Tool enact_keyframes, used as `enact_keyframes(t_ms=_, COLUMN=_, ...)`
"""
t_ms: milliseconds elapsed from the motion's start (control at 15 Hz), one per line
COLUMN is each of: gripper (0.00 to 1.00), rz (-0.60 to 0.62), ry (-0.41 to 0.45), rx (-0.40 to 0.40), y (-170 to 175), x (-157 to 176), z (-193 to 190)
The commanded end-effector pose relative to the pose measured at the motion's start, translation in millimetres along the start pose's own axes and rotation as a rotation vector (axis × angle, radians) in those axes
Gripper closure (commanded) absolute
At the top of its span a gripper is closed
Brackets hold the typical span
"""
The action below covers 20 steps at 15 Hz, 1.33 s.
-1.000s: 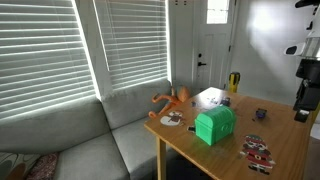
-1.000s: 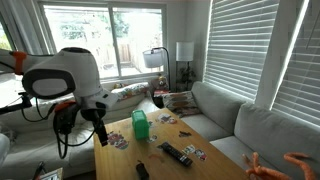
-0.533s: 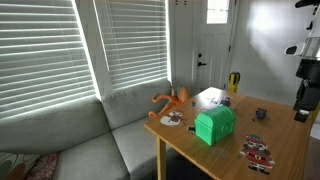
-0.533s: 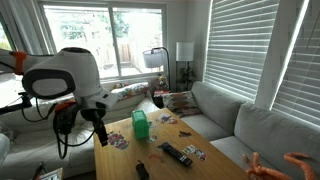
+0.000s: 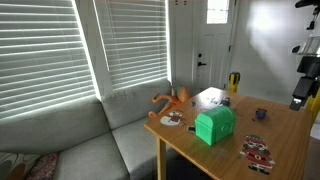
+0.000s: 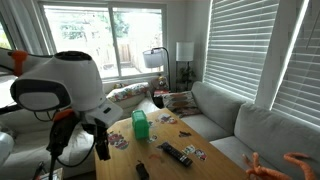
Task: Turn the blue toy over
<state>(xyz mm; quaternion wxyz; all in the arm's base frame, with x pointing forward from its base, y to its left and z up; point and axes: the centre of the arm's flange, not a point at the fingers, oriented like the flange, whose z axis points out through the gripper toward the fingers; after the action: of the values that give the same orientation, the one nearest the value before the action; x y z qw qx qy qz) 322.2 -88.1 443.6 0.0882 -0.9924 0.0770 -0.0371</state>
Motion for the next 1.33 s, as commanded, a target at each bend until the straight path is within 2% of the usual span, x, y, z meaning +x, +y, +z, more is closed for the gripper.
enact_keyframes(t_ms=0, gripper=0.00, rz=0.104, ry=0.041, rx=0.056, y=39, x=20, z=-2)
enact_keyframes(t_ms=133, gripper=0.00, rz=0.107, ry=0.083, rx=0.030, y=53, x=25, z=5)
enact_keyframes(t_ms=200, gripper=0.00, rz=0.103, ry=0.059, rx=0.027, y=41, x=11, z=-1)
enact_keyframes(t_ms=667, gripper=0.00, rz=0.114, ry=0.070, rx=0.020, y=49, x=18, z=6)
enact_keyframes(t_ms=867, gripper=0.00, rz=0.270, ry=0.036, rx=0.125, y=62, x=31, z=3)
enact_keyframes(t_ms=933, gripper=0.00, rz=0.323, ry=0.021, rx=0.116, y=68, x=36, z=2)
enact_keyframes(t_ms=1267, gripper=0.00, rz=0.539, ry=-0.061, rx=0.163, y=106, x=51, z=4)
